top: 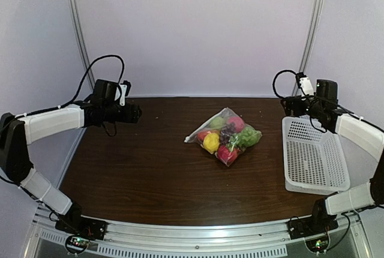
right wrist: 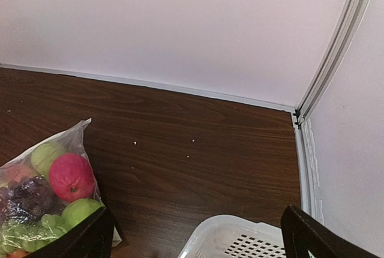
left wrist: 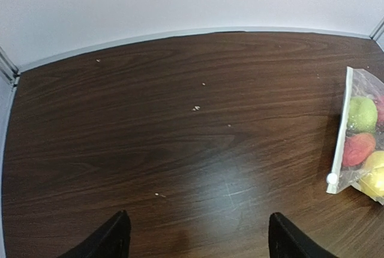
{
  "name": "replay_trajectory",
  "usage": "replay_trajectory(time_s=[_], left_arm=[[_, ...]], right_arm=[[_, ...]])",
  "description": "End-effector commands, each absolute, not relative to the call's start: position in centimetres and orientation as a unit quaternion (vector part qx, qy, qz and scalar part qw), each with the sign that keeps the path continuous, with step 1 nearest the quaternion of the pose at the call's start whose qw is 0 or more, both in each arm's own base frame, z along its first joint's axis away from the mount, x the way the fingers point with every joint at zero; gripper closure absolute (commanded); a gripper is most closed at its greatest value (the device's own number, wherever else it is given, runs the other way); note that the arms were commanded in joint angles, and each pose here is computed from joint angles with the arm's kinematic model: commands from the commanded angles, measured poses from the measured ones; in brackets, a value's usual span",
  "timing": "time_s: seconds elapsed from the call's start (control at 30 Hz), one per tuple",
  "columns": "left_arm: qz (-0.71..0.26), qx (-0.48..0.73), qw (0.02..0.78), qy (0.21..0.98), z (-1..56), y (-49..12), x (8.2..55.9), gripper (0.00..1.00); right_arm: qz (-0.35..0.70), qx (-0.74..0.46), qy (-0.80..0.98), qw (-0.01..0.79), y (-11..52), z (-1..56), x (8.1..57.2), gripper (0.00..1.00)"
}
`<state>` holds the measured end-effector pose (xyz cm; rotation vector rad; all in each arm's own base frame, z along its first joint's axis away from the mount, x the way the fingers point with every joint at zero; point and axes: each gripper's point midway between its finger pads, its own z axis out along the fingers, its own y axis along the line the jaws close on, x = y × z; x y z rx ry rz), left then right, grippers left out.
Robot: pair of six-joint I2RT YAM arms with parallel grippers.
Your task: Open the zip-top bag and remove the fake food
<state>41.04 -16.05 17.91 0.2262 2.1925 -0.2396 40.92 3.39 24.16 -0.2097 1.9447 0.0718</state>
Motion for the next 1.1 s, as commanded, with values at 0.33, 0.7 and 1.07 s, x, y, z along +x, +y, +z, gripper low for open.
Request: replay_trajectory(time_s=[0.33,0.7,1.07], left_arm=[[-0.298,0.060,0.291,0.907,11.0,-29.6,37.9,0.29],[-0.417,-0.006,0.263,0.870,9.0,-35.1,39.7,0.35],[-0.453,0.012,0.232,0.861,7.8,-38.7,41.9,0.33]], right_arm=[[0.034,-0.239,0.806,0.541,5.9,21.7,39.1,0.03],[0.066,-0.285,0.799,0.526,7.4,21.2,37.7,0.05],[-0.005,-0.253,0.863,0.438,4.0,19.7,35.9,0.17]])
